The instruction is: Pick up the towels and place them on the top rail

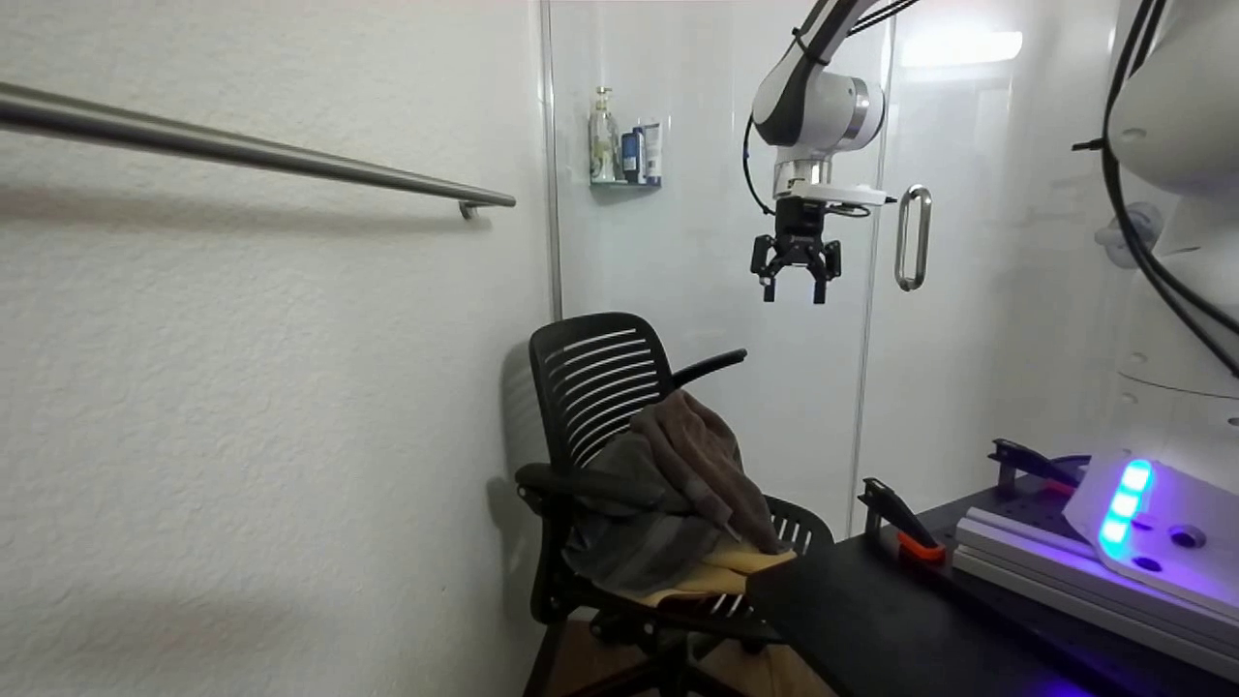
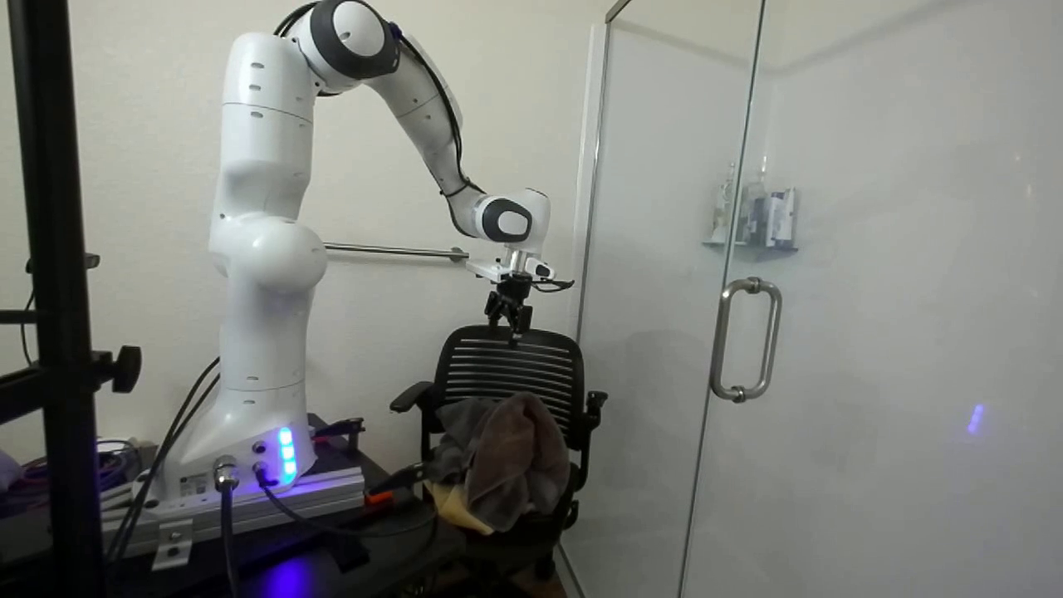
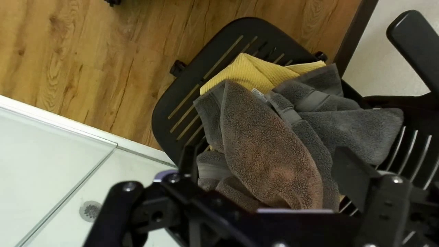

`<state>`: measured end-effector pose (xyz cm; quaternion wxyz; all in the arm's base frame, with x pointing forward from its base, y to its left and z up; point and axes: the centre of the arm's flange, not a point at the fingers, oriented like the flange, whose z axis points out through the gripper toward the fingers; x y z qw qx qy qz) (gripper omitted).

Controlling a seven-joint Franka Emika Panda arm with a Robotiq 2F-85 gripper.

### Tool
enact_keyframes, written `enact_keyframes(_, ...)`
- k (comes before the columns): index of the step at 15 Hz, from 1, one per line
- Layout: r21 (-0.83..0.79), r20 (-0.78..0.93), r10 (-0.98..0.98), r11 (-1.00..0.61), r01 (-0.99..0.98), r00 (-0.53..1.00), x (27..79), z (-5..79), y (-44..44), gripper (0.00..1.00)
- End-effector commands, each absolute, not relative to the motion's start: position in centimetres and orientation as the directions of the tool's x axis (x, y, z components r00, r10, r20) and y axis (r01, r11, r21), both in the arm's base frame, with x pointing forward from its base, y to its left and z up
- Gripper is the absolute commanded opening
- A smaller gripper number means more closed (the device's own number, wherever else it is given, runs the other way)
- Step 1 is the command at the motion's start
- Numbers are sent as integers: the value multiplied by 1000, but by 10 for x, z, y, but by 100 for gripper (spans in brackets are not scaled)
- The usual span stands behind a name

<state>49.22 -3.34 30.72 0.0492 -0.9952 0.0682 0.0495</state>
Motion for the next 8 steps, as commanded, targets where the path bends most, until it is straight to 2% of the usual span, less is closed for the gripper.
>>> enact_keyframes(1,-92,-104,-132,-986,-141,986,492,308,-34,100)
enact_keyframes(3,-123,-99,-218,-966,-229,971,482,289,-56,100)
enact_keyframes(8,-151,80,-365,-924,-350,928,492,236,-95,100)
